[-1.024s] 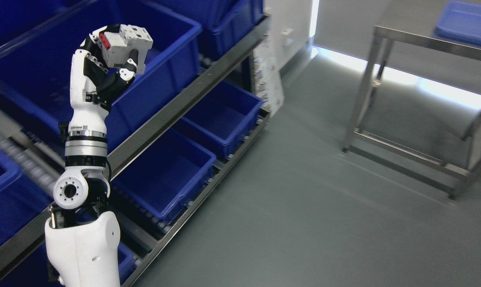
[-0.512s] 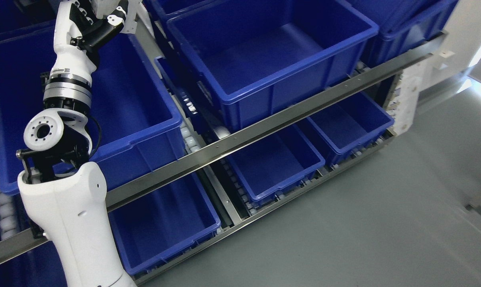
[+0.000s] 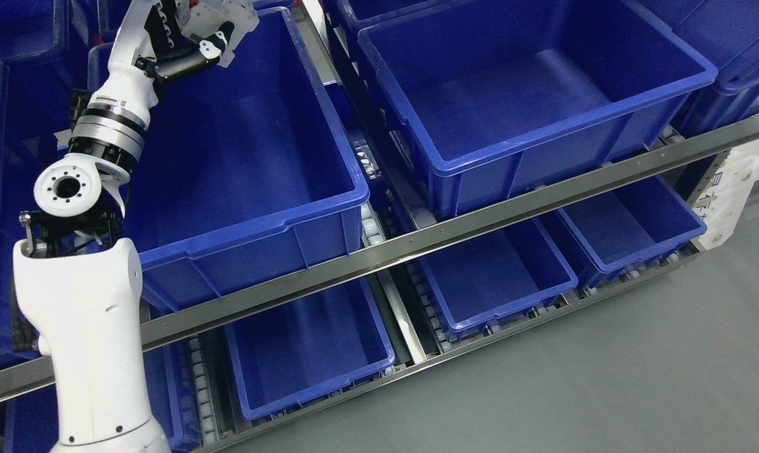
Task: Place circuit breaker on shelf
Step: 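Lower the left hand with the breaker into the upper blue bin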
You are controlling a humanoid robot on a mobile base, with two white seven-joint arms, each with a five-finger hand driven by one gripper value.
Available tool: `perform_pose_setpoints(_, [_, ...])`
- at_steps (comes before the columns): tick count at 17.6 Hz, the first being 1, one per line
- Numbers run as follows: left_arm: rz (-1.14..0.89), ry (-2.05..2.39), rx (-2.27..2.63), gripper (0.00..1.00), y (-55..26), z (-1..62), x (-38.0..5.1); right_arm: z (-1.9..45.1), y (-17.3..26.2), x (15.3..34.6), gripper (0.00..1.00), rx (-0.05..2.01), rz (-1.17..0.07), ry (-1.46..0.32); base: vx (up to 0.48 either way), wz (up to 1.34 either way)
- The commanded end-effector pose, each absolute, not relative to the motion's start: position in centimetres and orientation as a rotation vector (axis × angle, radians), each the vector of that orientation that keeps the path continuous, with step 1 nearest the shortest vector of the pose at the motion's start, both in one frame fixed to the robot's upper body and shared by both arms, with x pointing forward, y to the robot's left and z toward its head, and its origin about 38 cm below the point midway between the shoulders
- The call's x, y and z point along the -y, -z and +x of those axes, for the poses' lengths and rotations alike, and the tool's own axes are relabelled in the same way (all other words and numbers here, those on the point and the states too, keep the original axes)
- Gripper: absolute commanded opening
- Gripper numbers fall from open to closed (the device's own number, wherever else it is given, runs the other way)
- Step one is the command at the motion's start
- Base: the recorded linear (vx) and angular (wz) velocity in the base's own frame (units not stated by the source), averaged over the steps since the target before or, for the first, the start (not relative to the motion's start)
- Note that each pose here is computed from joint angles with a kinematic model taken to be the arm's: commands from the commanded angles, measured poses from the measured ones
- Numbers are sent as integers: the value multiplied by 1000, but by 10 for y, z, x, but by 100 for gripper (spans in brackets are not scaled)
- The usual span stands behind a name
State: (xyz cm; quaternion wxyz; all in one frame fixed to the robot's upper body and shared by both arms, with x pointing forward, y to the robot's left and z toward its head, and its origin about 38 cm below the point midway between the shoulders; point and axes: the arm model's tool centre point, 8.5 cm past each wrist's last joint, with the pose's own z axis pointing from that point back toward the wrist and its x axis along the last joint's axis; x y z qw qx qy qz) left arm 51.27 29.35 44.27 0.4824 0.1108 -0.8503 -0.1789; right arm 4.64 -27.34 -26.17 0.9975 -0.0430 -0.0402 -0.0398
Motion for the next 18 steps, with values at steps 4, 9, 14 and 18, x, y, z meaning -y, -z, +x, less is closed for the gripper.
perform_pose_setpoints(4, [623,781,1547,17,-373,572,-358,40,261,285,100,99,-106,79,13,50])
perform_pose_setpoints(9, [605,783,1414,17,-364,593,-376,40,261,285,100,99,-106,77,-1,-16])
perform_pose_setpoints(14, [609,825,1367,19,-343,597,-379,40,261,285,100,99,-106,79,0,0])
perform_pose_setpoints(18, [595,803,1438,34,-368,603,-362,40,261,285,100,99,-106,77,0,0])
